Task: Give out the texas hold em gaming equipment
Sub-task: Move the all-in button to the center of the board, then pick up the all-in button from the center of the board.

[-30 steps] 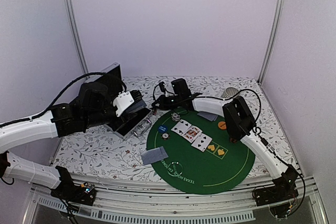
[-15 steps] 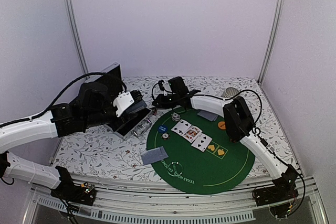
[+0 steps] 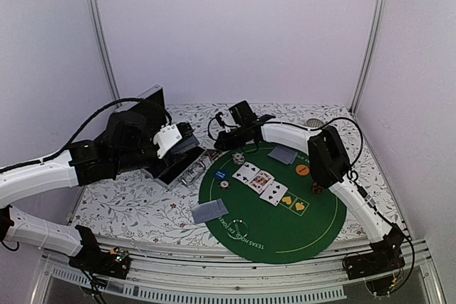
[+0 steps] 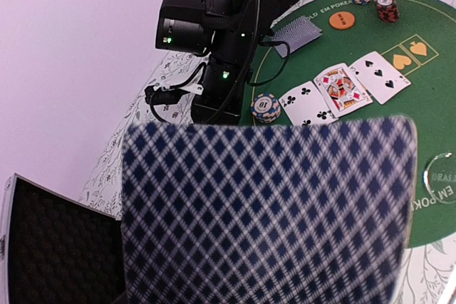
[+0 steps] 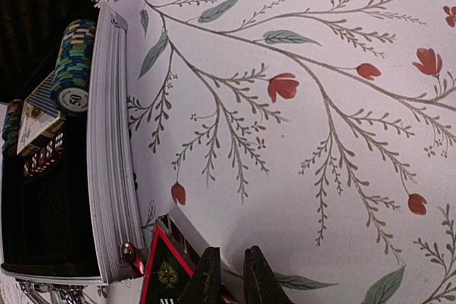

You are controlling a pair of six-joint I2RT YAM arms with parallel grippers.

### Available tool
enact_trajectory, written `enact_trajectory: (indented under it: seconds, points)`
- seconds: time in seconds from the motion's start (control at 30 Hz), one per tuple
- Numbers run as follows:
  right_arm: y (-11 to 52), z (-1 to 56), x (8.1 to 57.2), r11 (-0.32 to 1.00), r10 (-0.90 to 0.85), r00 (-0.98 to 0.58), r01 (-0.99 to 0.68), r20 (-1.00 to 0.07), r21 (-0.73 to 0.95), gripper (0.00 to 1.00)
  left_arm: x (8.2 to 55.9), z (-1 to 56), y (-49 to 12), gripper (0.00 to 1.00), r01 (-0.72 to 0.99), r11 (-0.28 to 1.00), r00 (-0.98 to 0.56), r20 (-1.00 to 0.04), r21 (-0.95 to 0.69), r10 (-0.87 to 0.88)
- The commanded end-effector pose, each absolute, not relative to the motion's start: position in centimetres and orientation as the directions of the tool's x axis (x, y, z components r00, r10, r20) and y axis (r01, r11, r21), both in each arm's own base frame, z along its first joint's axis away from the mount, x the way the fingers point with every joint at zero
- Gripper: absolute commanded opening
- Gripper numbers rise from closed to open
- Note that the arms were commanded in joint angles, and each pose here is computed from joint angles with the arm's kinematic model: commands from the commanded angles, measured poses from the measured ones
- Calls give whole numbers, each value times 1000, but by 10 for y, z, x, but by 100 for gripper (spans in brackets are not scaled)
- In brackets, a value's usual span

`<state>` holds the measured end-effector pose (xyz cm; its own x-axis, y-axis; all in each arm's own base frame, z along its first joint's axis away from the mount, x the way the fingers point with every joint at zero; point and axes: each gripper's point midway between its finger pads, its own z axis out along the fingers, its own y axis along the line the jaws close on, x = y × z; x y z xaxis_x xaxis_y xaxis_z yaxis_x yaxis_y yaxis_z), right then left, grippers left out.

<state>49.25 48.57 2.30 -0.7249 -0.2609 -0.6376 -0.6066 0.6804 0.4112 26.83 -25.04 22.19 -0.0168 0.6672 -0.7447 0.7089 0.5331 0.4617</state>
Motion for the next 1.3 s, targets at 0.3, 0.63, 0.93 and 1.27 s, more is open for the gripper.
enact_trajectory:
  seconds: [0.3, 0.63, 0.93, 1.27]
  points:
    - [475, 72, 474, 575, -413, -587, -761, -696, 301, 27, 273, 241, -250, 42, 689, 556, 9, -772, 465, 635]
    - [492, 57, 464, 408, -502, -414, -888, -759, 214, 73, 272, 240, -251, 42, 694, 552, 10, -773, 462, 634]
    - [501, 30, 441, 307, -624, -282, -946, -729, 103, 97, 271, 239, -253, 42, 704, 543, 15, -774, 457, 633]
    - [494, 6, 429, 279, -729, -225, -960, -646, 19, 89, 269, 239, -255, 42, 715, 534, 20, -776, 452, 630]
